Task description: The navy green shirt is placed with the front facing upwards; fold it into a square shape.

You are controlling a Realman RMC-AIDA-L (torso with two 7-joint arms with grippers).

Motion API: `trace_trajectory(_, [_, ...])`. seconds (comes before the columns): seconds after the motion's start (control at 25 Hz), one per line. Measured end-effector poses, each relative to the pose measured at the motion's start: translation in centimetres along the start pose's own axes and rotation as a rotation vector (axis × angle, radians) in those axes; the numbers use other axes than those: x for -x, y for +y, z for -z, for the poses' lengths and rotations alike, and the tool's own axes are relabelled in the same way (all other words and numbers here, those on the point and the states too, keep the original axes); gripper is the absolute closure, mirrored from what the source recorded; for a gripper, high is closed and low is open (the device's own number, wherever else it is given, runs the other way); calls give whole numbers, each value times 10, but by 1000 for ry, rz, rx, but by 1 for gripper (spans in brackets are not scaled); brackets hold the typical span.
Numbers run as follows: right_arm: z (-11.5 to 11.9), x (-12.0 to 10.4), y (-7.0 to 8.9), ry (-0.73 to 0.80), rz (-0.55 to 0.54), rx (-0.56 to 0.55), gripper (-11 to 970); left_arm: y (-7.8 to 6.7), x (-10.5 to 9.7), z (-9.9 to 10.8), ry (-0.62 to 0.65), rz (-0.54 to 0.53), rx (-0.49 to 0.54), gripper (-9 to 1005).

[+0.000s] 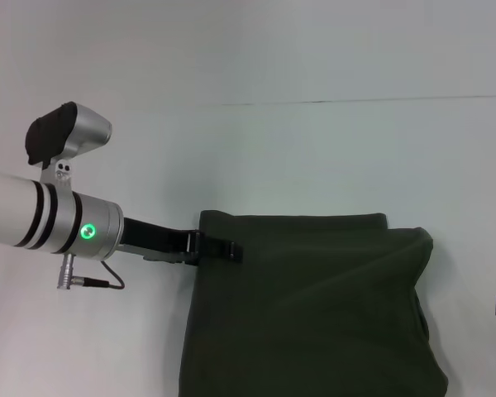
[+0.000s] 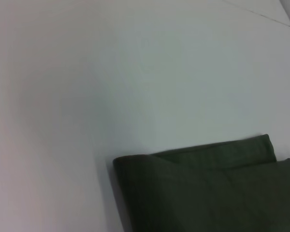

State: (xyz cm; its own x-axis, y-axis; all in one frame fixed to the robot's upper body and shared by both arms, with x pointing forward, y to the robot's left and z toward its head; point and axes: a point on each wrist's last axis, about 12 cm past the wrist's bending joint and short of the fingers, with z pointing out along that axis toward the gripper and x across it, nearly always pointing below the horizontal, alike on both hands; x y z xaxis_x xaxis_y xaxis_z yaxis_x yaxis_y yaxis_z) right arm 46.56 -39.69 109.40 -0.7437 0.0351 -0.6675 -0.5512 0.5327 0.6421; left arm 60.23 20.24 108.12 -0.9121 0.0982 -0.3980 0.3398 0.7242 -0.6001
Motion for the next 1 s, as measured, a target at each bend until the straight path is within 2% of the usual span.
trace_trajectory(0.36, [1,-1,0,0,-8,-2,168,-2,-2,-4,-4,-1,-13,157])
trace_trajectory(1.0, [-1,3,0,-1,-3,7,169,-3,-1,-4,-27,-51,-18,797])
